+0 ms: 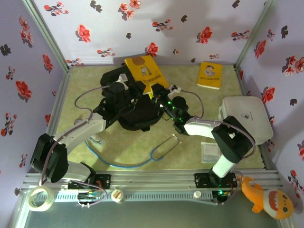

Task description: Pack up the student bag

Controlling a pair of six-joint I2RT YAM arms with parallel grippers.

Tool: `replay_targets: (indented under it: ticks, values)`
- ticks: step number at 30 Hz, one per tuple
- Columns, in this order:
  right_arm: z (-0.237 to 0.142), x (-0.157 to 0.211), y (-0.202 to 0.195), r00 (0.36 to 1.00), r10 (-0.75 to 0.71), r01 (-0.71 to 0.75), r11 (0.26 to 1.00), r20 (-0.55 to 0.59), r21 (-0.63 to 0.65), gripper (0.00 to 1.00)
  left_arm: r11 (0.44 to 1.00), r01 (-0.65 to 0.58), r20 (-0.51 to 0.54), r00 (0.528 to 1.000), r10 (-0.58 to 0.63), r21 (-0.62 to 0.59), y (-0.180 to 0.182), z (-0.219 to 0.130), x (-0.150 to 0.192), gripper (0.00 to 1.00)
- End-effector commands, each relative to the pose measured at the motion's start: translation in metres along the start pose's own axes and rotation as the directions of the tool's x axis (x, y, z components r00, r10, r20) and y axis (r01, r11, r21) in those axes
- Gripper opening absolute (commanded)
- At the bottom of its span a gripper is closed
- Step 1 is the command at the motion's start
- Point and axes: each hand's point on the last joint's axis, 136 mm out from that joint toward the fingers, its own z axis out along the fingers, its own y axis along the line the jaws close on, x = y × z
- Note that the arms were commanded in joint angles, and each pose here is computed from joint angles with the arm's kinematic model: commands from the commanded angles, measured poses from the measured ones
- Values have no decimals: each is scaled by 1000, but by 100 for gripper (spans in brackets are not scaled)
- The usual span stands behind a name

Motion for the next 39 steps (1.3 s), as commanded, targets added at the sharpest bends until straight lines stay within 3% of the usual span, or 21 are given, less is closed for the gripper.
replay_targets:
  ticks: [1, 5, 10, 15, 18, 22, 25, 31, 36, 39]
  values:
    - [-6, -9, 3, 997, -48, 47, 999, 58, 22, 23, 988, -25, 47, 999, 18, 150, -51, -16, -10, 0]
    - [-16, -13, 6, 990, -126, 122, 990, 62, 71, 13, 992, -77, 43, 996, 73, 105, -41, -18, -8, 24]
    - [-36, -24, 22, 947, -313, 301, 943, 74, 140, 11, 979, -202, 35, 979, 202, 10, -16, -29, -9, 64]
    - [-56, -46, 38, 892, -449, 431, 877, 48, 211, 10, 899, -427, -4, 904, 428, -98, -1, -45, -18, 85]
    - [-71, -63, 35, 863, -504, 475, 832, 31, 287, 9, 787, -596, -111, 803, 586, -159, 12, -48, -16, 93]
    - [-92, -86, 32, 824, -567, 524, 766, 7, 373, 9, 596, -799, -354, 583, 732, -82, 28, -50, 10, 100]
    - [-108, -100, 31, 790, -613, 554, 706, -10, 441, 9, 489, -872, -494, 442, 749, -39, 44, -55, 23, 100]
    - [-136, -118, 33, 755, -656, 556, 635, -6, 537, 10, 370, -927, -671, 233, 704, 67, 77, -61, 51, 100]
    - [-152, -128, 32, 752, -658, 529, 625, 23, 574, 10, 293, -929, -793, 1, 610, 224, 106, -72, 77, 98]
    - [-155, -131, 30, 753, -658, 525, 620, 22, 583, 10, 292, -927, -844, -47, 535, 236, 120, -68, 80, 96]
